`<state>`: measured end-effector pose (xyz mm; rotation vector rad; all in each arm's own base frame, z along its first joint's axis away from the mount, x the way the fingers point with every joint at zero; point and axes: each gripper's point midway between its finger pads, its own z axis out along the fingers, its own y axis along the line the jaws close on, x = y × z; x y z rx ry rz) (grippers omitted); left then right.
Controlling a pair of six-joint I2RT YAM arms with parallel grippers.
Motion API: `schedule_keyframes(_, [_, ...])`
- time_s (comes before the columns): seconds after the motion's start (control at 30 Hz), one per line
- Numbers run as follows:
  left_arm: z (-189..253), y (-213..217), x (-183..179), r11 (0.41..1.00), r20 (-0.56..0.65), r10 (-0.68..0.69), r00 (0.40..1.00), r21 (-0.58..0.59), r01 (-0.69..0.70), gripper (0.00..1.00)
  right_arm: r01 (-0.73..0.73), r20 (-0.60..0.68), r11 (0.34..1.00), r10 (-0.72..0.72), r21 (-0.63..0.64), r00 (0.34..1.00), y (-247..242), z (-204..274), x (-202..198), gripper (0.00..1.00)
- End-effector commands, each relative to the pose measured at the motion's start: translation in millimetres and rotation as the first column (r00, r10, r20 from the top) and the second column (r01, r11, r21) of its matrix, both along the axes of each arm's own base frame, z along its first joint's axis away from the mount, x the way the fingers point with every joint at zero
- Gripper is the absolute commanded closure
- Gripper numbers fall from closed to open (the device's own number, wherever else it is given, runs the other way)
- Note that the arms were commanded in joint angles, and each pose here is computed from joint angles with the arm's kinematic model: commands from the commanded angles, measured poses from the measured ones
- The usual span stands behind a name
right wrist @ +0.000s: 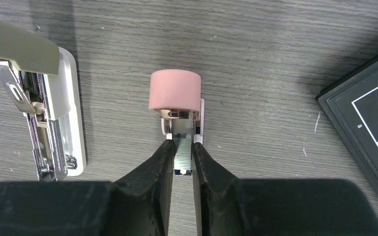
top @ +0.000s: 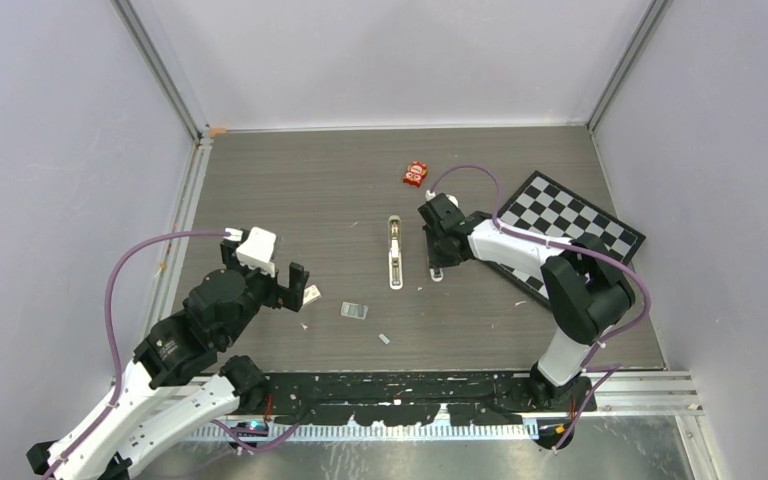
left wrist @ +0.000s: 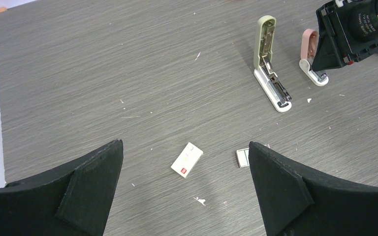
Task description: Load the staples into the stapler
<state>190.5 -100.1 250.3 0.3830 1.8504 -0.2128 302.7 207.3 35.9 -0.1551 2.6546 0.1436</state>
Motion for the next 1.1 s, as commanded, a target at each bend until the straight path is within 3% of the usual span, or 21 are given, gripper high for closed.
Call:
schedule_keyframes(0.0, [6, -1, 5, 1.000, 0.031, 0.010, 0.999, -0.004, -0.010, 0.00, 0.012, 0.014, 1.000, -0.012, 0.008, 1.000, 2, -3, 5, 0.75])
schedule_keyframes(1.07, [5, -2, 6, 1.000, 0.030, 0.007, 1.000, 0.001, -0.007, 0.00, 0.034, 0.010, 0.999, -0.035, 0.026, 0.999, 1, 8, 0, 0.70])
